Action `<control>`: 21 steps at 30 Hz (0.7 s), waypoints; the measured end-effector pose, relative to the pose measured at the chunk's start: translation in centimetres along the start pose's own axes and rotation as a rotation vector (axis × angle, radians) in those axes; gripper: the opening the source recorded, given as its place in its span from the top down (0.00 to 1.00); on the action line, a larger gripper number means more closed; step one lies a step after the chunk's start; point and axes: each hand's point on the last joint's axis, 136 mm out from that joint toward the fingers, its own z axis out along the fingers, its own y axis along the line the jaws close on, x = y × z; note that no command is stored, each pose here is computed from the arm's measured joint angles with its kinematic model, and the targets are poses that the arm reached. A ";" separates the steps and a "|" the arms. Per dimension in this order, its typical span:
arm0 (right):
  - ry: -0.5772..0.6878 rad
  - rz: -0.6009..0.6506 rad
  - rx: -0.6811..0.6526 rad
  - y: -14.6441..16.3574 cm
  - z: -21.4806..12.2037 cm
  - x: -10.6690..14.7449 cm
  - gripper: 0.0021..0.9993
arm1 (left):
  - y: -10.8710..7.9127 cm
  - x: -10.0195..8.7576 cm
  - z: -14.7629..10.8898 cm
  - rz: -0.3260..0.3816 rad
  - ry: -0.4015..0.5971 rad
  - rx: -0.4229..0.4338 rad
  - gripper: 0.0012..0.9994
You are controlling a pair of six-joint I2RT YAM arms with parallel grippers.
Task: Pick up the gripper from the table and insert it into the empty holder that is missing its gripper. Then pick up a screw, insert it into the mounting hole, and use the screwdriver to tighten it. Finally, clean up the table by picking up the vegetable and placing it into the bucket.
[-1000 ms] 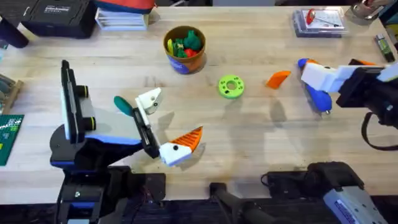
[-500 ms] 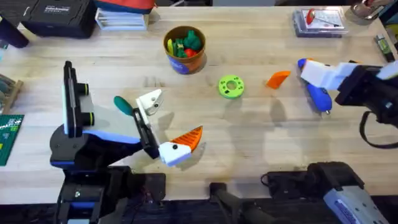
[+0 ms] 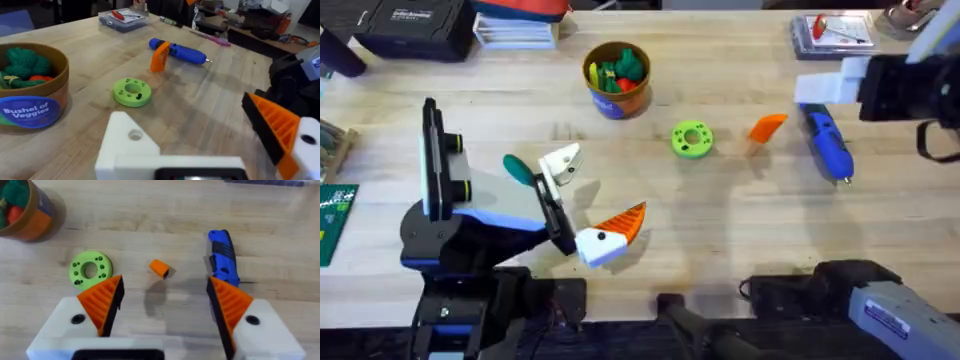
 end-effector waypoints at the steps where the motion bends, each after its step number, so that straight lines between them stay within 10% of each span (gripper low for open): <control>1: 0.008 -0.011 0.000 0.0 0.2 -0.1 0.01 | 0.0 0.0 0.0 0.000 0.000 0.000 0.01; 13: 0.339 -0.070 -0.012 -0.2 6.5 4.3 0.01 | 0.0 0.0 0.0 0.000 0.000 0.000 0.01; 21: 0.369 -0.488 -0.123 0.2 9.1 4.6 0.01 | 0.0 0.0 0.0 -0.003 0.000 0.000 0.01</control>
